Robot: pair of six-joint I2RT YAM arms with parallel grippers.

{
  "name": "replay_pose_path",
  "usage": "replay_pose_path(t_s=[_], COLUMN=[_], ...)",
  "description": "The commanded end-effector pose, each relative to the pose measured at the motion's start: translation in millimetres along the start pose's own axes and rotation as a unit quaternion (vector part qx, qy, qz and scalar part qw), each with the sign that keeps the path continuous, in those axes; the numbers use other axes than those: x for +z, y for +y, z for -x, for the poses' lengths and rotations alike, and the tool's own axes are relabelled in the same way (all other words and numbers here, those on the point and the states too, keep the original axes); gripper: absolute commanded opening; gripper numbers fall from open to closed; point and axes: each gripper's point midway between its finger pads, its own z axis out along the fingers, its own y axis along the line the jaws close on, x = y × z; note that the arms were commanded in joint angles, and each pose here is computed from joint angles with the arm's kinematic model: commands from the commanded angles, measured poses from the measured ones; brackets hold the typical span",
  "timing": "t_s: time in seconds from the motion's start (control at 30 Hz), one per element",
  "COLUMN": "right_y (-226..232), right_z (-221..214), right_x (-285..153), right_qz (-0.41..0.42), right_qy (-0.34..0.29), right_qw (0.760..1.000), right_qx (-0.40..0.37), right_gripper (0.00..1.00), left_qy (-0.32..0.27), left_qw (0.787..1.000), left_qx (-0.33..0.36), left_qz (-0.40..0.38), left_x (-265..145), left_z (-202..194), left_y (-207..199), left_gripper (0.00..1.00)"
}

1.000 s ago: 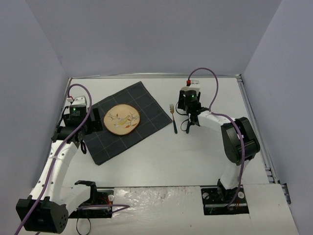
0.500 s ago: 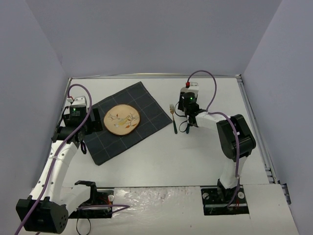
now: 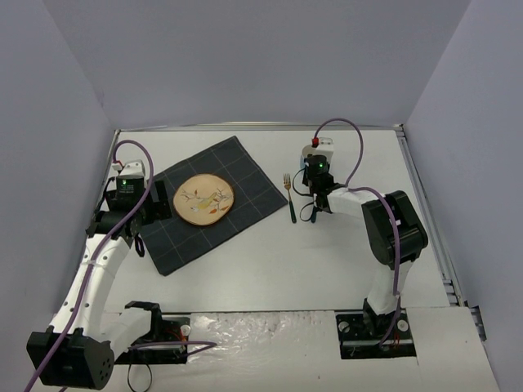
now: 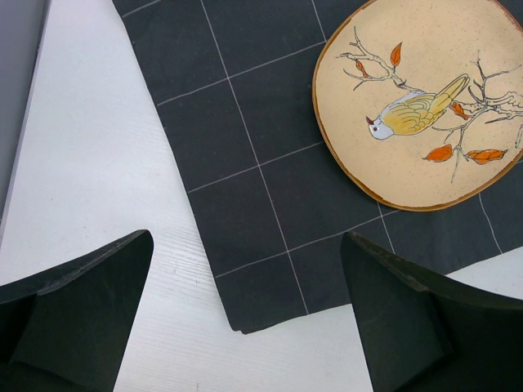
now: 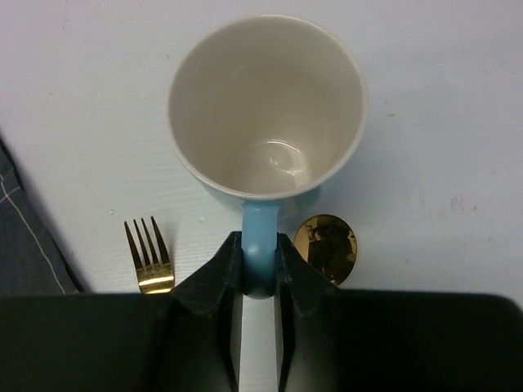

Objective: Set the dinner table for one person

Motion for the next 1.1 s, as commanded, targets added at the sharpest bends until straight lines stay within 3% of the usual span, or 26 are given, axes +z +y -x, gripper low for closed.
replay_pose_path(t_s=[0.0,0.17,0.47,0.87,1.07], right_y=[-13,-15,21,99,148], right_z=[39,67,125,191,197], right_x=[0,-7,-21,-46,-48], right_qz=[-0.016,0.006,0.108,0.273,0.342], right_qy=[-0.060,-0.092,-0.169,-0.263,-0.278], right_qw=[0.998,0.994,0.970,0.916,0.886], right_qx=[0.000,-0.051,-0.136,-0.132,-0.144], right_gripper=[0.00,0.00,0.00,0.00,0.00], left_qy=[-0.026,-0.025,-0.028,-0.030,-0.027], left_qw=[1.000,1.000,0.999,0.999,0.999], left_qx=[-0.012,-0.012,-0.015,-0.017,-0.017], left_qz=[-0.005,-0.004,0.003,0.013,0.014], left_x=[-3,-2,-2,1,3], left_z=[17,16,17,17,17], left_y=[-2,-2,2,6,7], left_gripper=[0.97,0.97,0.97,0.97,0.97])
